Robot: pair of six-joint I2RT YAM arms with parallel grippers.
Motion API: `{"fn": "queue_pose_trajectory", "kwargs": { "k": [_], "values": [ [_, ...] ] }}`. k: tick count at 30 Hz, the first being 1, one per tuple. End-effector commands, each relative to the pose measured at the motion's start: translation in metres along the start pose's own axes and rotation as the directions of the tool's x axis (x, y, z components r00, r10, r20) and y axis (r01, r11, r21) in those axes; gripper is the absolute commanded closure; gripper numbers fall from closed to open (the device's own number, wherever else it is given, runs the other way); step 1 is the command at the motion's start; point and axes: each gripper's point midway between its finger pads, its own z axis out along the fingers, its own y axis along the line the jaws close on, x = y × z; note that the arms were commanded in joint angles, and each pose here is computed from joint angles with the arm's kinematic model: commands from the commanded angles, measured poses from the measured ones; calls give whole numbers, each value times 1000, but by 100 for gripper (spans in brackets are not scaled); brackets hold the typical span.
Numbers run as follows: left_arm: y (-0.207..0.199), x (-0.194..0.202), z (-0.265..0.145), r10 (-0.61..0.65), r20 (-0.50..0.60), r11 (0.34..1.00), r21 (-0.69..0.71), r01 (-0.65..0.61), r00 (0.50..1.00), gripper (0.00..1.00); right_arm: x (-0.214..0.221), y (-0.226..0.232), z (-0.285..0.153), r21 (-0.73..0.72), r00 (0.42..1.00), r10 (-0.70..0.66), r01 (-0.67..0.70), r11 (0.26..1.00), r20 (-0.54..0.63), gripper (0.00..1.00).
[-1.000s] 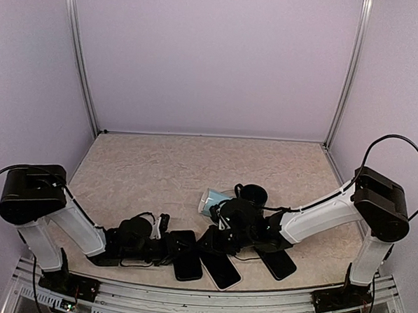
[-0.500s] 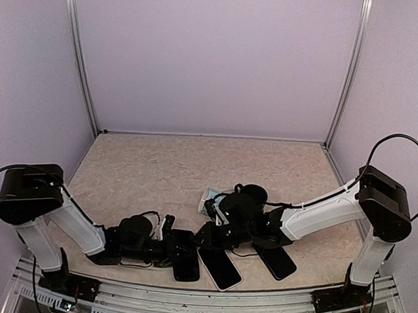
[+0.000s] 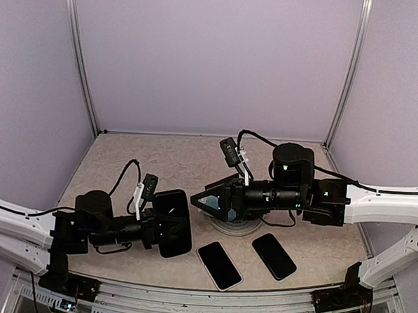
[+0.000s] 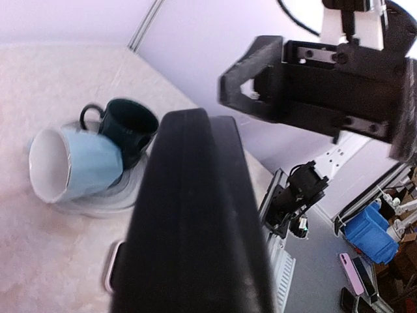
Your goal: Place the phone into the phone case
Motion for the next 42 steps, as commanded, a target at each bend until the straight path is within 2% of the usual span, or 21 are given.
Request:
{"fn": "queue_pose_trajectory", "kwargs": {
  "k": [1,4,8,15,20,21,23,24,28,30,32,34,37,42],
  "values": [
    [-67,-60,-14,267,138,954,101,-282,954,100,-20,37,-16,-205,945,-320,326,923,63,2],
    [-98,-72,-13,383,158,907,124,-403,910,100,-38,58,-19,-265,890,-442,456,850,112,1],
    [-116,-74,-6,450,158,872,134,-471,879,100,-40,84,-25,-372,837,-520,543,753,168,3],
    [-131,-76,-1,475,172,851,160,-500,863,100,-37,94,-42,-406,821,-533,567,717,207,35],
    [-133,-73,3,479,165,849,162,-502,862,100,-32,99,-44,-452,827,-528,553,700,194,67],
    [-134,-73,2,478,168,849,163,-502,862,100,-30,98,-43,-457,829,-528,547,701,184,66],
    [-136,-76,-1,472,185,851,162,-500,862,100,-25,96,-44,-463,833,-528,538,705,163,52],
    [-137,-78,-3,468,196,851,163,-499,862,100,-24,96,-45,-465,833,-530,537,704,160,49],
    [-140,-79,-7,466,204,848,175,-500,861,100,-22,97,-47,-476,839,-521,527,704,157,52],
    [-141,-79,-7,465,205,846,182,-501,861,100,-21,94,-42,-477,847,-514,511,715,136,47],
    [-142,-78,-6,466,204,846,182,-501,861,100,-19,92,-38,-479,851,-510,502,720,125,48],
    [-142,-77,-6,468,203,846,180,-502,860,100,-17,91,-37,-484,853,-508,496,721,117,59],
    [-142,-79,-8,466,213,847,175,-502,859,100,-18,94,-40,-496,852,-508,496,713,122,100],
    [-136,-82,-7,462,213,858,139,-495,861,98,-28,93,-47,-484,853,-499,505,715,153,100]
  ]
}}
